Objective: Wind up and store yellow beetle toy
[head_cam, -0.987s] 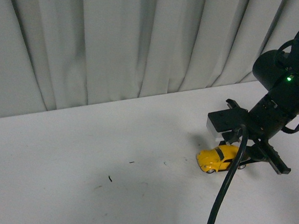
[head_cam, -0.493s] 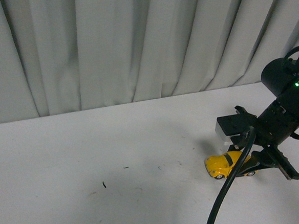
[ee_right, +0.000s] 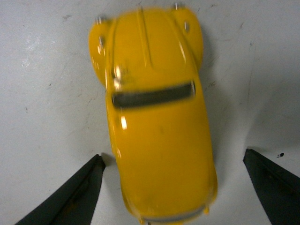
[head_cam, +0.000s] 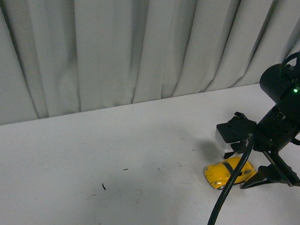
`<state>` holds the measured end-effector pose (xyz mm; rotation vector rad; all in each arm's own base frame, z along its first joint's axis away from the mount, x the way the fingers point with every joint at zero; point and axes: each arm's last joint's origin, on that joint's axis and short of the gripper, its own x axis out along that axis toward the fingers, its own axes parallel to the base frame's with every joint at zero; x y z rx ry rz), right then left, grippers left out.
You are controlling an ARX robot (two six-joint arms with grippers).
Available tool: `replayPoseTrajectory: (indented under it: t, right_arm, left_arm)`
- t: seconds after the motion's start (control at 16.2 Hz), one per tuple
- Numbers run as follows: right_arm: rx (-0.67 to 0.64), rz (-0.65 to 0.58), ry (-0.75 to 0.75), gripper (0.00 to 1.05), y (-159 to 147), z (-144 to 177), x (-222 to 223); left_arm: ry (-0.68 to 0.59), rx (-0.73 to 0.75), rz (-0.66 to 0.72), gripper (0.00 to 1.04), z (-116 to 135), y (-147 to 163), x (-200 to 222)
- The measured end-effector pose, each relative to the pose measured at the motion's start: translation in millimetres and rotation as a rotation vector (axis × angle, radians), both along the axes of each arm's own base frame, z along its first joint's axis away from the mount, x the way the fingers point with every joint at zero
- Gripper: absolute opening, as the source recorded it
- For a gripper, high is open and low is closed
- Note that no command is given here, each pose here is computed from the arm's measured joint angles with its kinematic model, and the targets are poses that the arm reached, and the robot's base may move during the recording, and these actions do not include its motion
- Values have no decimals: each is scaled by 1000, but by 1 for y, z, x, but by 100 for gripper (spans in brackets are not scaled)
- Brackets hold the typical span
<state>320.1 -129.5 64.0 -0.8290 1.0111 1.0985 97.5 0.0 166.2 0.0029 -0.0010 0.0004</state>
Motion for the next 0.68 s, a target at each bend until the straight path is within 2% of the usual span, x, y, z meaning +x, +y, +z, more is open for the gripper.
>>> replayPoseTrajectory:
  t: [0.06, 0.12, 0.19, 0.68]
  right_arm:
    - [1, -1, 2, 95, 0, 0, 0]
    - [0, -3, 0, 100, 0, 0, 0]
    - [1, -3, 1, 97, 0, 0, 0]
    - [0, 2, -3, 98, 2, -1, 1]
  left_arm:
    - [0, 0, 0, 98, 0, 0, 0]
    - [0, 0, 0, 98, 0, 0, 0]
    - [0, 0, 0, 98, 0, 0, 0]
    - [0, 0, 0, 98, 0, 0, 0]
